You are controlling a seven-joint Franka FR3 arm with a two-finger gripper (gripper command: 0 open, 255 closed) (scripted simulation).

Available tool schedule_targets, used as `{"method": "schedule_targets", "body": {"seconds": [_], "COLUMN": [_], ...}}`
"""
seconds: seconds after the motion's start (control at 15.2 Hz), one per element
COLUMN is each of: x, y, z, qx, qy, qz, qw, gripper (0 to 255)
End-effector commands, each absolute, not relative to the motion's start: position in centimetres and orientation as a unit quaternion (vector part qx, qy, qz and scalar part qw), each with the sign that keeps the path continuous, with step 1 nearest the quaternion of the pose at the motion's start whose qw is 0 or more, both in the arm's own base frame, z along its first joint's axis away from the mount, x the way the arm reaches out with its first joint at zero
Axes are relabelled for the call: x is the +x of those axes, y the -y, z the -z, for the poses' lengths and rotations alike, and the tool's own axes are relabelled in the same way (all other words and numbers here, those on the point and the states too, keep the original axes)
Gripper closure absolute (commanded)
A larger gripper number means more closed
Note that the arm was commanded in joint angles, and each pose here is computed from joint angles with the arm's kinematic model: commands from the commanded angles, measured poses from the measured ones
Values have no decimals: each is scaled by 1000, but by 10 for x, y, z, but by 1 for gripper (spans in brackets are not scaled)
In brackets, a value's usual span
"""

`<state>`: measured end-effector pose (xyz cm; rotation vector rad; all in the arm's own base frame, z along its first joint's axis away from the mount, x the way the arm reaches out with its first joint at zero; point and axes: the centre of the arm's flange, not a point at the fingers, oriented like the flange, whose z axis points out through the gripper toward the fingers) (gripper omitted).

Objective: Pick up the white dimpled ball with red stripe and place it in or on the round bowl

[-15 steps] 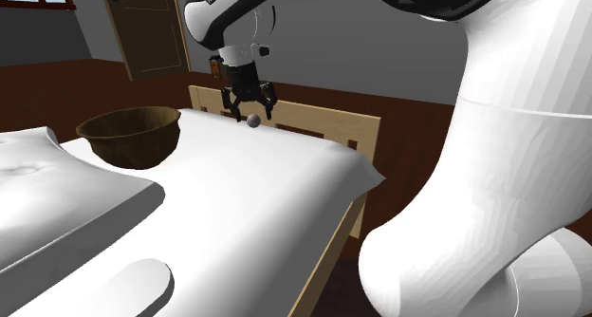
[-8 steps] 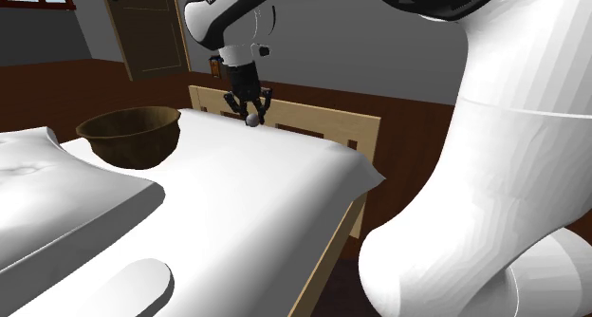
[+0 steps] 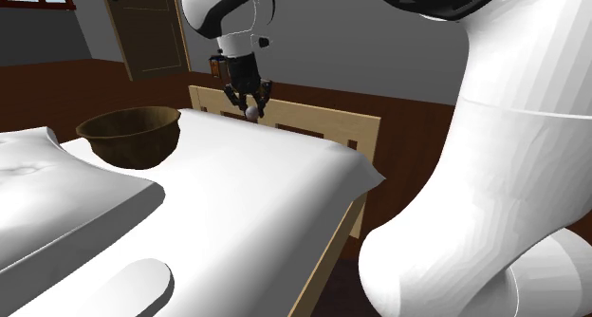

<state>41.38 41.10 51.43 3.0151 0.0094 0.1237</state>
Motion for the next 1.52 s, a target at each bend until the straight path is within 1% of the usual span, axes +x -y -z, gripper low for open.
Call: {"method": "schedule_targets", "body": {"seconds": [0.0, 1.45], "x": [413, 413], "y": [-411, -411], "z": [-525, -641], "qx": [997, 997], "qy": [-3, -3], "qz": [-41, -41], "qw": [62, 62], "gripper": [255, 255]}}
